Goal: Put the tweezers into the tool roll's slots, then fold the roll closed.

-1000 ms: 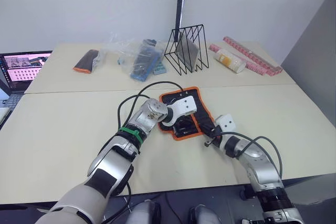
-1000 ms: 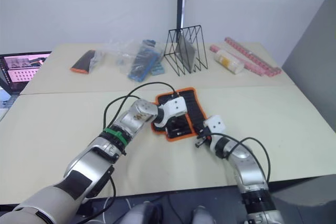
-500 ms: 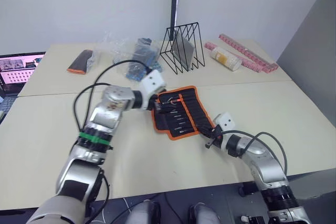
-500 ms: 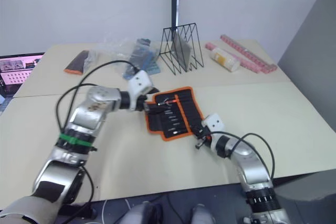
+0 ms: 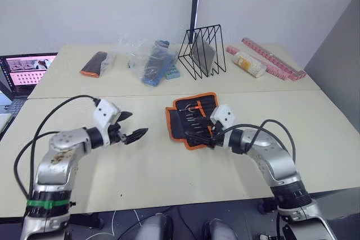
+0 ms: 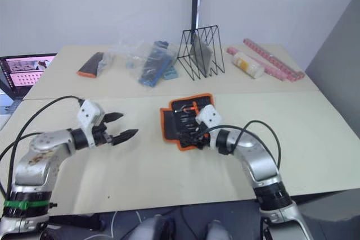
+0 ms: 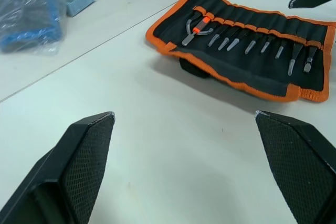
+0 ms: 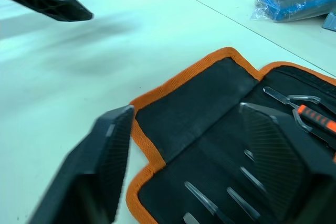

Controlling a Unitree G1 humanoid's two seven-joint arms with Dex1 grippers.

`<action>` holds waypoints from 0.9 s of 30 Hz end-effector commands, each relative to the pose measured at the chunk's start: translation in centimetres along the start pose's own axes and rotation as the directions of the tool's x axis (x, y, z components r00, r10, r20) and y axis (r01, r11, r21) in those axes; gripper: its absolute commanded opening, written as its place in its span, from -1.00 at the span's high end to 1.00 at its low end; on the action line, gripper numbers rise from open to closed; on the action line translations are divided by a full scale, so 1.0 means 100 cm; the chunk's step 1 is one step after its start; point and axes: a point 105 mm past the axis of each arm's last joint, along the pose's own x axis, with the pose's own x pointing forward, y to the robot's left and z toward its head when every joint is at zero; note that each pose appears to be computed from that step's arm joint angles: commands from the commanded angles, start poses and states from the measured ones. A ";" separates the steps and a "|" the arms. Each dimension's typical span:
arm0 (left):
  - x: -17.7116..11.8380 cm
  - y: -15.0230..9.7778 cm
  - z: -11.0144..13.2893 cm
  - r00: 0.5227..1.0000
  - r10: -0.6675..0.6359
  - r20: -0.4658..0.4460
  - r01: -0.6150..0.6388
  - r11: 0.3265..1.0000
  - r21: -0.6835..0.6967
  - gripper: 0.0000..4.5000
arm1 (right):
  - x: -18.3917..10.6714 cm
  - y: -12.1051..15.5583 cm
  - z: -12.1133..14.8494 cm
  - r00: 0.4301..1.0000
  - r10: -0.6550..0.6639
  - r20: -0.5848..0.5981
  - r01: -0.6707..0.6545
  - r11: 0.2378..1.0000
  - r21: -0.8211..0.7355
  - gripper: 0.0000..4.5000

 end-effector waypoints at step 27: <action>-0.036 -0.006 -0.027 0.994 0.065 -0.092 -0.061 0.997 0.052 -1.00 | 0.065 0.007 -0.003 0.995 -0.098 -0.012 0.092 0.965 -0.246 -0.17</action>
